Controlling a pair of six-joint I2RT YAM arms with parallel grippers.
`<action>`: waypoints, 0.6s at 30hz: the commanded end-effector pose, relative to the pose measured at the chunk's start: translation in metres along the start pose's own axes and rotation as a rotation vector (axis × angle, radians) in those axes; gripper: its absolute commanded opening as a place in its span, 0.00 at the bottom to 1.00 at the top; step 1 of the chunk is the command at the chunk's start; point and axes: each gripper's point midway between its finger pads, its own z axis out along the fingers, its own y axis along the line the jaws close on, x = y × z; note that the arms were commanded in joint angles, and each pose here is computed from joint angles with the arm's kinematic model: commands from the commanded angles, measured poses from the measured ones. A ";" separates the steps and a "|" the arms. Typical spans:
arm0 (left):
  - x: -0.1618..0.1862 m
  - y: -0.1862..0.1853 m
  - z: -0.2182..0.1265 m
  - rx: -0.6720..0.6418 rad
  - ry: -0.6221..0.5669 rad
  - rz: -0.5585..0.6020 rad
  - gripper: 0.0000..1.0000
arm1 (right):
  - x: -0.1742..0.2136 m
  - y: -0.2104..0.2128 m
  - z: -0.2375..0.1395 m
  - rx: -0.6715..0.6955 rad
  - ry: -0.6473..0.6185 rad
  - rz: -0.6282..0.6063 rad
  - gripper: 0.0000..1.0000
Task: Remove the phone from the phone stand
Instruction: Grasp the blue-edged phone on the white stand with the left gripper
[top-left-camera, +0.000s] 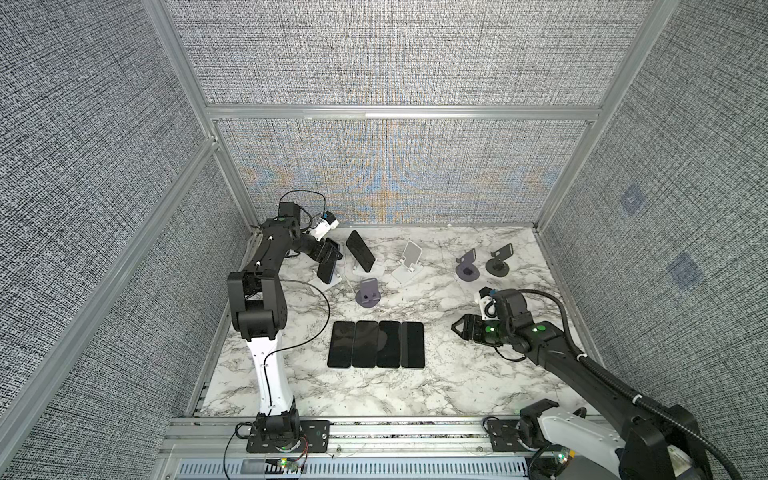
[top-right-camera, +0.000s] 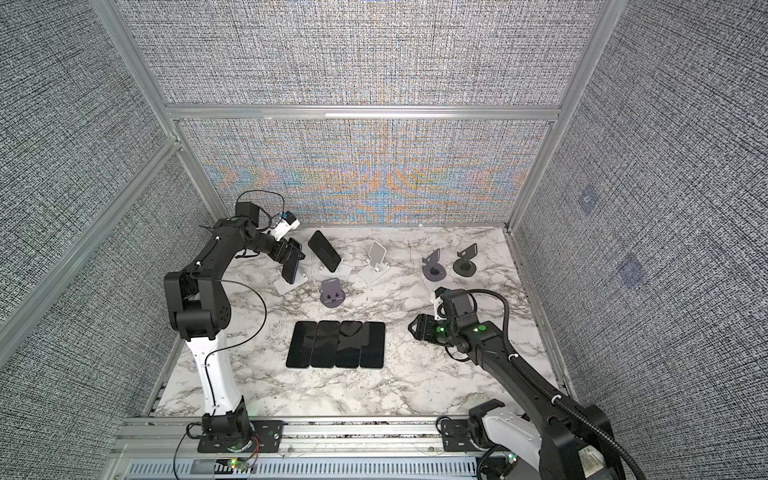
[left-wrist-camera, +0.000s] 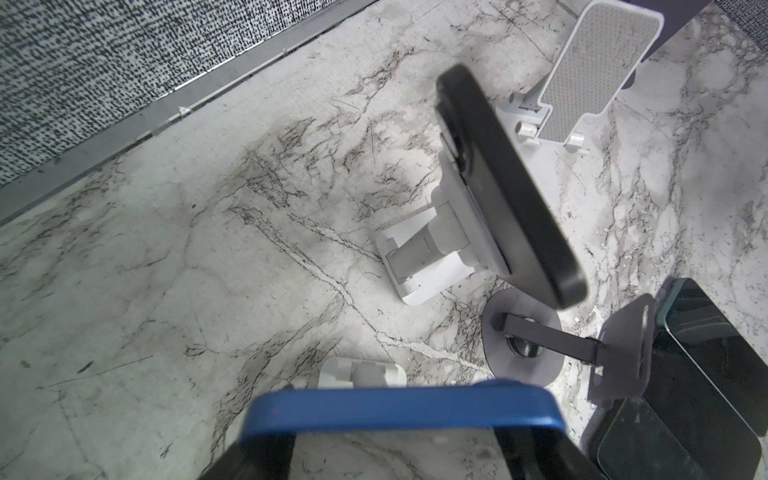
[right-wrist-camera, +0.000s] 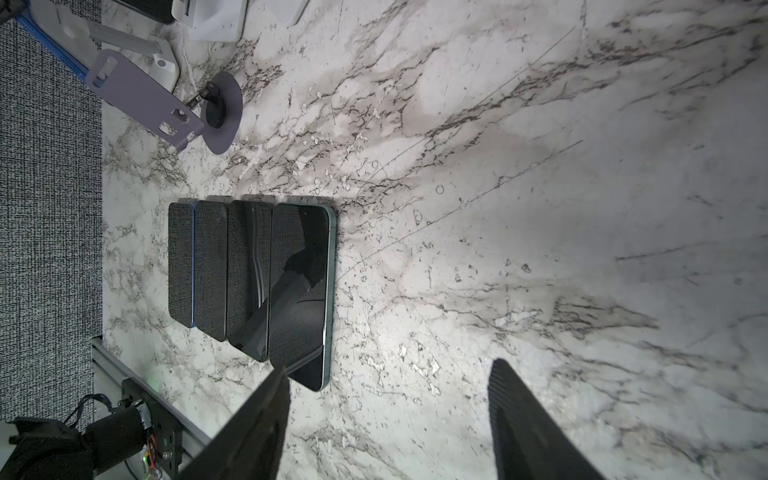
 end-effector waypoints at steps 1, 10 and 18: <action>-0.002 -0.001 -0.003 0.000 -0.004 0.002 0.66 | -0.001 -0.001 0.000 0.003 -0.007 0.002 0.66; -0.011 -0.002 -0.018 -0.038 0.001 -0.019 0.60 | 0.000 0.000 -0.004 -0.004 -0.016 0.001 0.66; -0.026 -0.004 -0.039 -0.087 -0.026 -0.079 0.51 | -0.001 0.005 -0.009 -0.022 -0.027 -0.012 0.66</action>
